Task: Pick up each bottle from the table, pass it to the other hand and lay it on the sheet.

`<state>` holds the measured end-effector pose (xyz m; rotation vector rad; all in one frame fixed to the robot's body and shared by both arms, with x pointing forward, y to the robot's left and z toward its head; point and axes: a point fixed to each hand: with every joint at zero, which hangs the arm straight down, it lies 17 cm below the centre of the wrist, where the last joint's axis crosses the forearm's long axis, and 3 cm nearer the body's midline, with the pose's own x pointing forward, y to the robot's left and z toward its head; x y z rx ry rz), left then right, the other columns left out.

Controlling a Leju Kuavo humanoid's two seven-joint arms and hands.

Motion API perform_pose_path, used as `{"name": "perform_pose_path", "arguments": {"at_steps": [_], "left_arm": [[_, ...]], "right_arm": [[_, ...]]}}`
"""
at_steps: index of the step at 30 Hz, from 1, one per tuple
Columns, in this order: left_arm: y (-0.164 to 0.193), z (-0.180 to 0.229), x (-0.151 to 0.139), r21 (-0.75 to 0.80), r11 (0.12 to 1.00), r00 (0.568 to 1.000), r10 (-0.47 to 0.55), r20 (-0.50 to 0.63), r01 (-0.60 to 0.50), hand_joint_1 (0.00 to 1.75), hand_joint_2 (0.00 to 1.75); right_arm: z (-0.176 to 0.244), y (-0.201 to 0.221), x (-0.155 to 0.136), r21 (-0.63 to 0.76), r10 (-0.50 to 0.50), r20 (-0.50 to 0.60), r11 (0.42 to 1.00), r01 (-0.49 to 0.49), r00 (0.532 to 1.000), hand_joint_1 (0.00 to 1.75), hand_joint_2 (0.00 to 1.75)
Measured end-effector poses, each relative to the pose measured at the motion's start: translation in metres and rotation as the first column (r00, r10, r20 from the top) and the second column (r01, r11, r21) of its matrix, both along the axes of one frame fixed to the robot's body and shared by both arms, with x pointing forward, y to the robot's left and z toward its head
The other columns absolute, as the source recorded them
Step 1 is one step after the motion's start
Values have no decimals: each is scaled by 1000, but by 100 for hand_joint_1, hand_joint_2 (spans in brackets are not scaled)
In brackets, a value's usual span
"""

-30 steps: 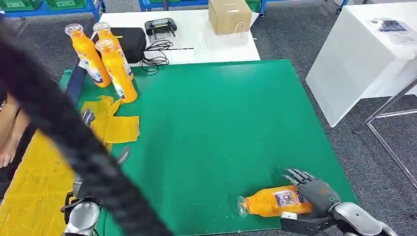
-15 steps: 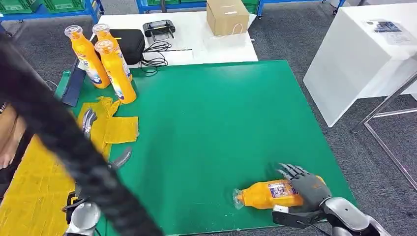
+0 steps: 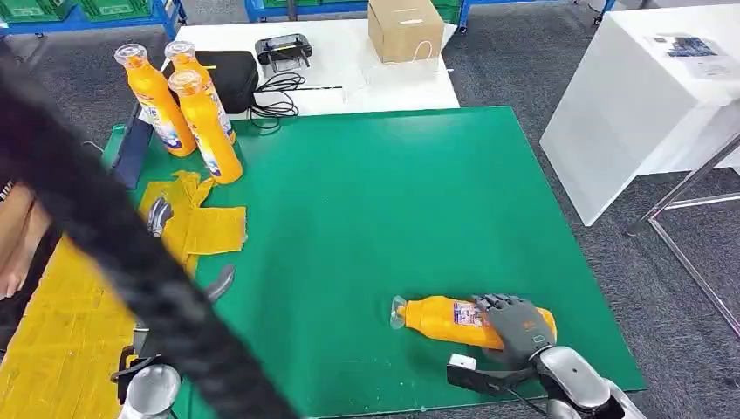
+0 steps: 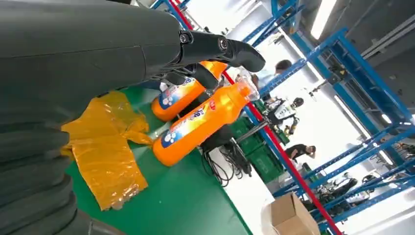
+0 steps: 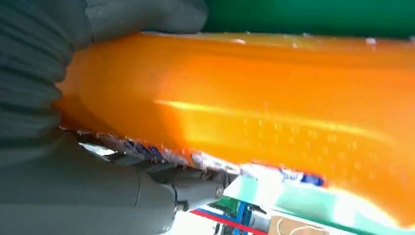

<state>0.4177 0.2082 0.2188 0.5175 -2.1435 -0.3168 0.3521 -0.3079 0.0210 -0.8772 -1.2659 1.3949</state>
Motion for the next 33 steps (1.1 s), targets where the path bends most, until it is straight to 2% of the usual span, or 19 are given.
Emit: {"name": "perform_pose_path", "arguments": {"at_steps": [8,11,13,15,16,18,21,23,25,27,29,33], "left_arm": [[-2,-1,-2,-1,1000,1000,-11,-9,10,0,175],[-10,-8,-3,-26,998,997,-65,-51,64,0,175],[-22,-13,-5,-60,989,987,-140,-83,135,0,175],[-46,-19,-11,-120,960,956,-265,-122,251,0,175],[-64,-22,-17,-172,928,925,-354,-138,329,0,175],[-89,-24,-28,-232,874,872,-467,-147,428,0,175],[-103,-24,-34,-250,849,848,-509,-147,466,0,175],[-113,-25,-39,-278,819,819,-554,-150,503,0,175],[-125,-24,-46,-312,776,779,-610,-144,549,0,175],[-139,-23,-55,-348,724,731,-668,-137,596,0,175],[-152,-21,-60,-380,679,691,-711,-128,628,0,175],[-166,-15,-64,-434,606,629,-770,-108,667,0,175]], "right_arm": [[9,18,7,62,-24,36,998,21,999,175,175],[32,33,16,146,-34,135,989,14,990,175,175],[57,47,22,261,-58,218,965,-1,974,175,175],[89,62,28,414,-109,303,910,-28,947,175,175],[106,69,31,496,-141,334,867,-46,932,175,175],[125,81,34,587,-181,364,806,-74,914,175,175],[132,89,36,629,-203,367,773,-81,908,175,175],[139,94,36,675,-223,368,732,-95,903,175,175],[147,98,36,727,-236,369,675,-121,899,175,175],[155,107,37,792,-243,359,590,-156,901,175,175],[158,122,40,837,-217,334,515,-183,917,175,175],[160,158,44,889,-153,297,405,-214,943,175,175]]}}
